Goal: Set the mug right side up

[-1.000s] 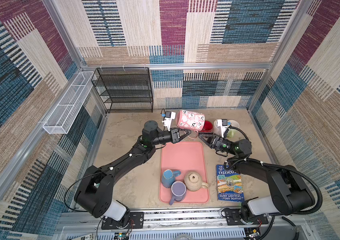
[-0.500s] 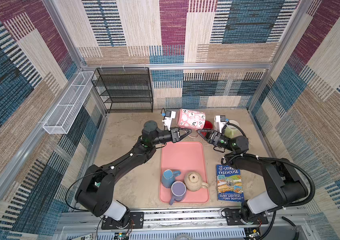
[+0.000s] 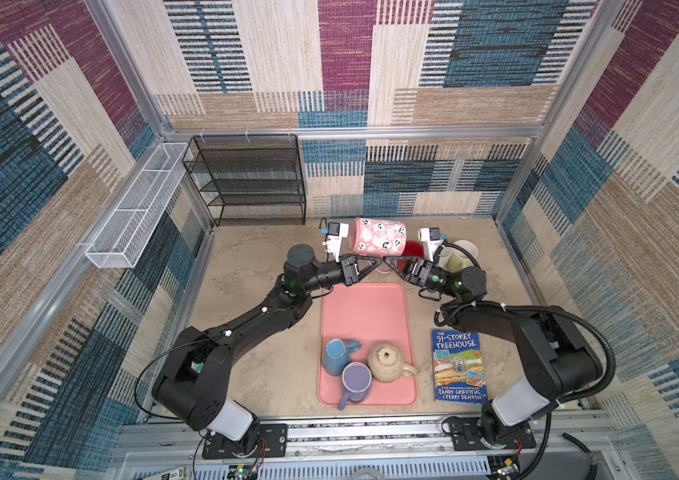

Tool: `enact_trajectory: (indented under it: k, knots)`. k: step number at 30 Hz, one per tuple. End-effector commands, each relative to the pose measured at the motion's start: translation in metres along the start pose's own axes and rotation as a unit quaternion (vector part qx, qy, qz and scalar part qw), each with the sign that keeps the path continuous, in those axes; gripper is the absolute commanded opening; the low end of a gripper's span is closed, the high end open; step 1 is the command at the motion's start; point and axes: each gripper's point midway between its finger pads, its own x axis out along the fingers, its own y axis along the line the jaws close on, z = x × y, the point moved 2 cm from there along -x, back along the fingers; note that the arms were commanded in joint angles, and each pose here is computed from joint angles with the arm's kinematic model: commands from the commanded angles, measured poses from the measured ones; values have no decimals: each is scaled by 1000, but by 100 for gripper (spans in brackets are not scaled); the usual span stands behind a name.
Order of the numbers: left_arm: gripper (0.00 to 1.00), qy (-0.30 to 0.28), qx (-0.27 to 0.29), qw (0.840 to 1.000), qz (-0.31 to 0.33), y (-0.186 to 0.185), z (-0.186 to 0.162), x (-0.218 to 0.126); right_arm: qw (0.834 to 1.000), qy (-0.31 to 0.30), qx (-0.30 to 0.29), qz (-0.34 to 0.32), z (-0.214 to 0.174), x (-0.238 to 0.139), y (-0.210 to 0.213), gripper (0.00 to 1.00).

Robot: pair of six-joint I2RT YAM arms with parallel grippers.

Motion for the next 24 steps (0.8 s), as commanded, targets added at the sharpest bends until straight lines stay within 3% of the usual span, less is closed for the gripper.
enact_trajectory:
  k: [1, 7, 12, 21, 22, 24]
  knots:
    - [0, 13, 35, 999, -37, -11, -7, 1, 997, -30, -49, 44, 13, 0, 24, 35]
    - [0, 25, 17, 999, -35, 5, -19, 5, 998, -28, -42, 43, 12, 1, 19, 21]
    - [0, 29, 5, 999, -32, 17, -28, 7, 998, -28, -40, 41, 11, 0, 17, 0]
    - [0, 36, 11, 999, -22, 19, -31, 6, 998, -29, -51, 38, 10, -1, 21, 0]
    - [3, 39, 14, 999, -18, 19, -32, 4, 998, -30, -52, 34, 10, -2, 21, 0]
    - [18, 42, 19, 999, -9, 19, -32, 2, 997, -31, -59, 27, 10, -2, 22, 0]
